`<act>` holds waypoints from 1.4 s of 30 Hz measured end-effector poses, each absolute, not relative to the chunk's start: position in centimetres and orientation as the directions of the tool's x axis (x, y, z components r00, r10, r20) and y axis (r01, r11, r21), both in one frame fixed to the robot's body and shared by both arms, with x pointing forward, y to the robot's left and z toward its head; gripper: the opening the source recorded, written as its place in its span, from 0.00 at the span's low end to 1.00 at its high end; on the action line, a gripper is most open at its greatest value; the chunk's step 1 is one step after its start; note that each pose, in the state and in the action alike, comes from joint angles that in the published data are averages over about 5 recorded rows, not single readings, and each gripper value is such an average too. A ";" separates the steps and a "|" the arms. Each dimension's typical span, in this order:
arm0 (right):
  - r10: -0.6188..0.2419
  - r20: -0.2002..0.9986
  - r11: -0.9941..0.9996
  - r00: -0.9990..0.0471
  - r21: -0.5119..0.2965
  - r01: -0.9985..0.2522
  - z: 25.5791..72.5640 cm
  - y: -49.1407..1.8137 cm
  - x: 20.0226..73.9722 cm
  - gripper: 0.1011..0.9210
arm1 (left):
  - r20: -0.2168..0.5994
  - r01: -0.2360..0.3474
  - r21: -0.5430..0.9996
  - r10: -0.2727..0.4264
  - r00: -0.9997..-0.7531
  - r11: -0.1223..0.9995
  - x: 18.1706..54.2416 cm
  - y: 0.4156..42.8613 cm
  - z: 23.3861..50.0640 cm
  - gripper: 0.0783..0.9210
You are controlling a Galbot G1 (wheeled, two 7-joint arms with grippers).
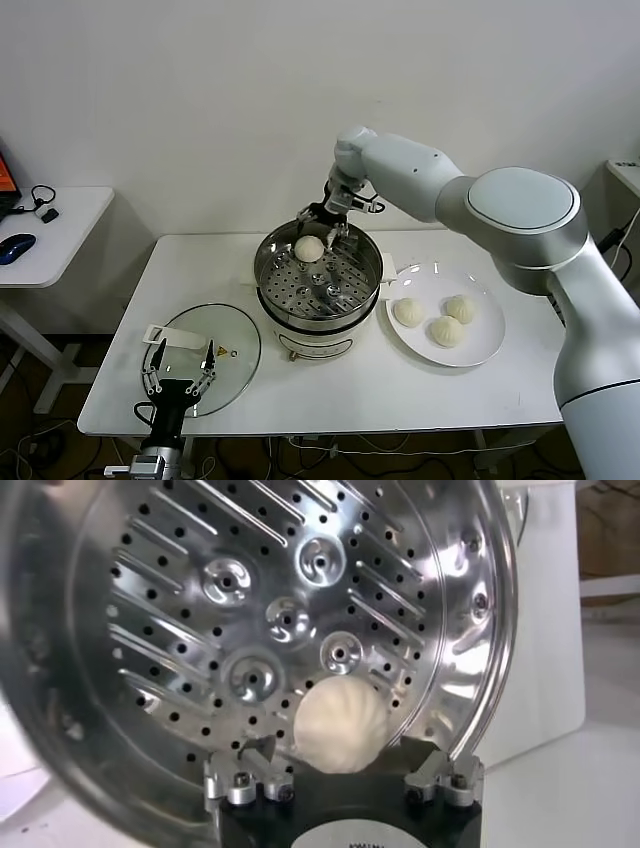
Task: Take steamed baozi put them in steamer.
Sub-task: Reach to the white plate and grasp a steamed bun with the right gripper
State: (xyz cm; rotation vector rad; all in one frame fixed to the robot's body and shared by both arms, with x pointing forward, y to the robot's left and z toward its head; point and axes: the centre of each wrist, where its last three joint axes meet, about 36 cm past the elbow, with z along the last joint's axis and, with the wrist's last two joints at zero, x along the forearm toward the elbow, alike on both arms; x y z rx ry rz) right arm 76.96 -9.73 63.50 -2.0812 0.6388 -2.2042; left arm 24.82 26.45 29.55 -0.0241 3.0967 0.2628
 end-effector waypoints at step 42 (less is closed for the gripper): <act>-0.133 0.991 -0.099 -0.027 -0.041 -0.994 60.4 -29.2 67.5 0.88 | -0.022 -0.011 0.184 -0.007 -1.000 0.983 25.0 26.5 29.1 0.88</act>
